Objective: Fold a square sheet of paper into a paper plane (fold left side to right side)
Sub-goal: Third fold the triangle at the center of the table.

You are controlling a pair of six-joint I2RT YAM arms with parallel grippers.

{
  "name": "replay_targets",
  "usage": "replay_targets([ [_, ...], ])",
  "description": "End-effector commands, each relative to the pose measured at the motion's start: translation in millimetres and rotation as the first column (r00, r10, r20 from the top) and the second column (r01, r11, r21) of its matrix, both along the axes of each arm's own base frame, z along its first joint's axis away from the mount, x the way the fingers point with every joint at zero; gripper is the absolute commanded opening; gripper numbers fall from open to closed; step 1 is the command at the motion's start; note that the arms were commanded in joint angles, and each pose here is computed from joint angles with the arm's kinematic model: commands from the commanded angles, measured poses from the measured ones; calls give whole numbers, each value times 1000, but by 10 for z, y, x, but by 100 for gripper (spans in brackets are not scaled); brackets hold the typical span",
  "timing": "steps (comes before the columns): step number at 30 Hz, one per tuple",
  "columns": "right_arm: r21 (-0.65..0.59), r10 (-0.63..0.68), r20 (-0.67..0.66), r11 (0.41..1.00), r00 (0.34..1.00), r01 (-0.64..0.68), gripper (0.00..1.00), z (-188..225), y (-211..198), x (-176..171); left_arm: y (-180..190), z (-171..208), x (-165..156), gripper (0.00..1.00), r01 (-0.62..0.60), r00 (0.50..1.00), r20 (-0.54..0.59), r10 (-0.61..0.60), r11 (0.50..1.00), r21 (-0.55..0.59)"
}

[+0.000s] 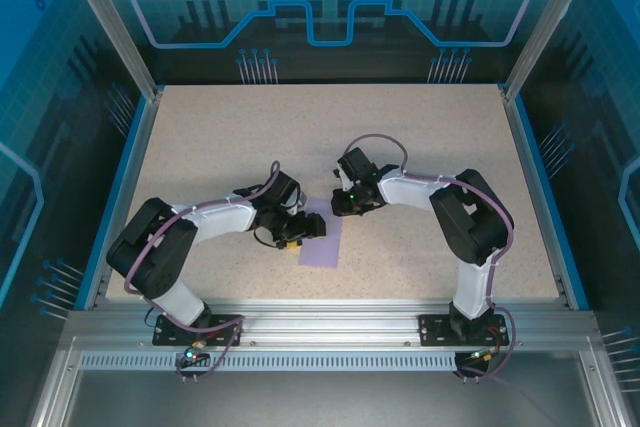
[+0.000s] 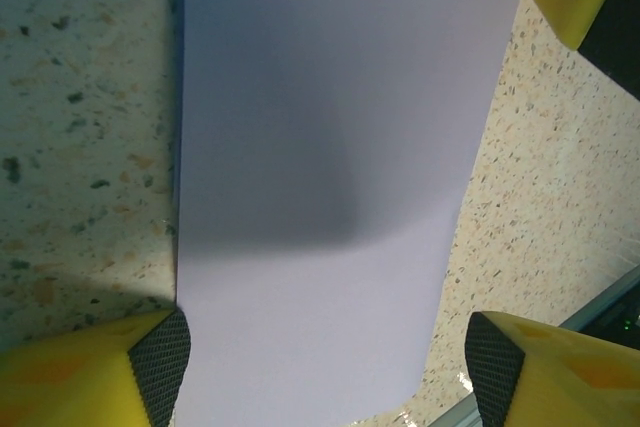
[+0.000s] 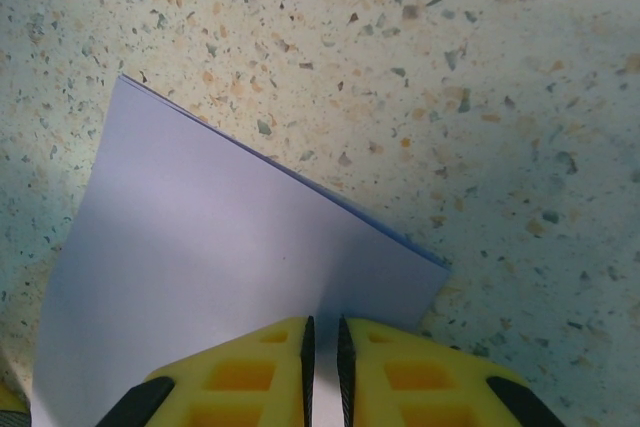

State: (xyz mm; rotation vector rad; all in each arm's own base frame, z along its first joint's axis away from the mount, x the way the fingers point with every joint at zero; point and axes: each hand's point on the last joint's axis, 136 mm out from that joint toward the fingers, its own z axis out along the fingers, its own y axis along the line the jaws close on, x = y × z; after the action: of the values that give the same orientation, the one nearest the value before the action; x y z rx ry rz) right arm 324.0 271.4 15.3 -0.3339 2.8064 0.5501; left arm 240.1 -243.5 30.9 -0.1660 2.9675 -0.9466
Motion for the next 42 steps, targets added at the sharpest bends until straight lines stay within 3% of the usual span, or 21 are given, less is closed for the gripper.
replay_targets([
  [1, -22, 14, -19, 1000, 1000, -14, 17, -100, -3, -3, 34, 51, -12, 77, 11, 1000, 24, -12, 999, 41],
  [13, -32, 20, -15, 999, 1000, -21, 17, -125, -21, 59, 48, 22, 5, 77, 9, 1000, 15, -10, 998, 62],
  [32, -33, 21, -23, 999, 1000, -22, 17, -161, -43, 55, -141, 5, -16, 61, 31, 999, -10, -31, 1000, -6],
  [42, -29, 20, -25, 999, 999, -21, 17, -164, -39, 57, -95, 81, -15, 59, 12, 1000, 13, -12, 1000, 3],
])
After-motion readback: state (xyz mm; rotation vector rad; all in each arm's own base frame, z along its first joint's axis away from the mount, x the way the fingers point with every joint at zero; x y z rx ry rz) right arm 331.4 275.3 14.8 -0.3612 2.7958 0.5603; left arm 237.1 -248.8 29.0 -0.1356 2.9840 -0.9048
